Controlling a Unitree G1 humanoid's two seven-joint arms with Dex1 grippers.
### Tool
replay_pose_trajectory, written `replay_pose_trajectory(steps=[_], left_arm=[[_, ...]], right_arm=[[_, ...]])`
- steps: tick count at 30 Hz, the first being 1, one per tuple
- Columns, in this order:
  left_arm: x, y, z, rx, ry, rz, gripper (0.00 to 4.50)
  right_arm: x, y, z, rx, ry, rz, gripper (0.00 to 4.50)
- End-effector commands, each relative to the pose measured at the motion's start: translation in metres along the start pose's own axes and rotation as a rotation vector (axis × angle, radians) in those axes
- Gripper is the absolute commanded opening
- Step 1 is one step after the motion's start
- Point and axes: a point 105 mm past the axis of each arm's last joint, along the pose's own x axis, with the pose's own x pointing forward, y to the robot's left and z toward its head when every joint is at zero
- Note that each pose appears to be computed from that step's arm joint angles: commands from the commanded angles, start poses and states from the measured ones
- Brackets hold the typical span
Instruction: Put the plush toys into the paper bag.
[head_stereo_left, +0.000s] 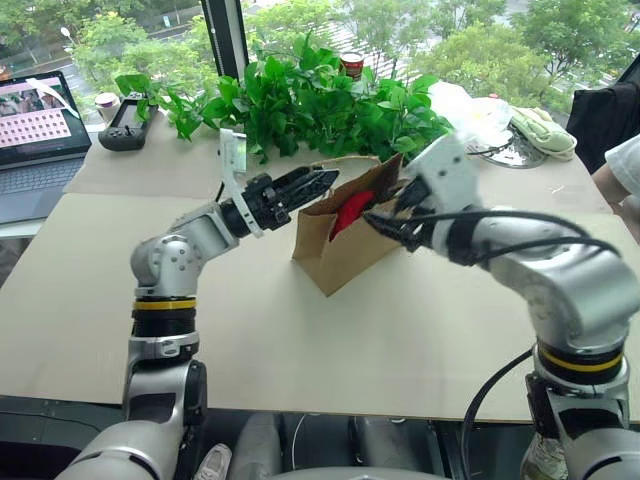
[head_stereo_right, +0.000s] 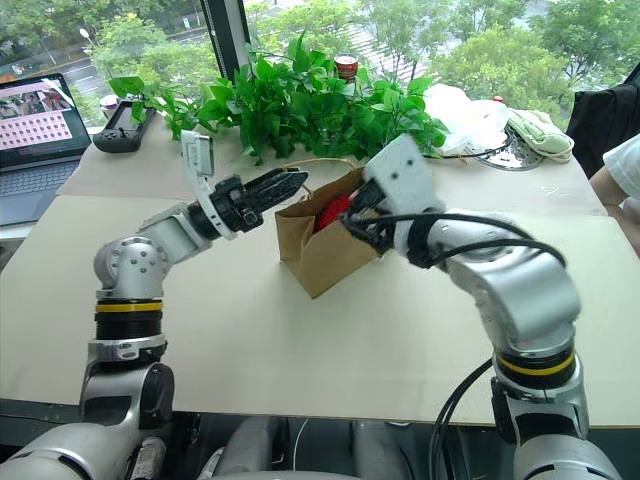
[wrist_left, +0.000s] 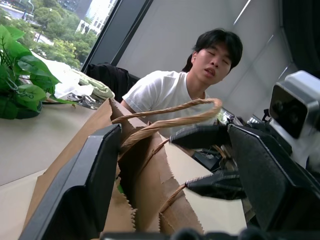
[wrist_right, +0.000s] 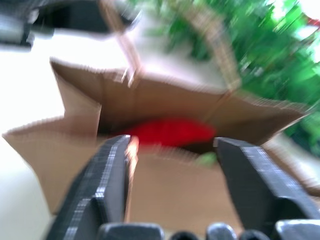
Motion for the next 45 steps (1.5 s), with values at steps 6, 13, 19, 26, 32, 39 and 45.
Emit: replay_pose_trajectory(steps=[6,13,19,26,32,39,45], left_arm=[[-0.038,0.011,0.001,0.093,0.083,0.094,3.52],[-0.053,0.023,-0.026,0.124,0.165,0.135,3.52],[-0.054,0.028,-0.041,0.174,0.221,0.119,3.52],[-0.053,0.029,-0.044,0.217,0.271,0.079,3.52],[-0.048,0.029,-0.049,0.266,0.314,0.031,3.52],[-0.041,0.033,-0.059,0.343,0.364,0.003,3.52],[-0.036,0.023,-0.072,0.369,0.394,-0.064,3.52]], right_arm=[[-0.053,0.003,0.024,0.036,-0.185,0.161,4.47],[-0.066,0.043,0.010,0.075,-0.142,0.416,4.47],[-0.046,0.065,-0.018,0.084,-0.033,0.453,2.78],[-0.007,0.058,-0.067,0.066,0.164,0.294,0.36],[0.026,0.041,-0.074,0.020,0.184,0.159,0.08],[0.040,0.034,-0.067,0.020,0.155,0.098,0.08],[0.047,0.042,-0.063,0.033,0.136,0.104,0.08]])
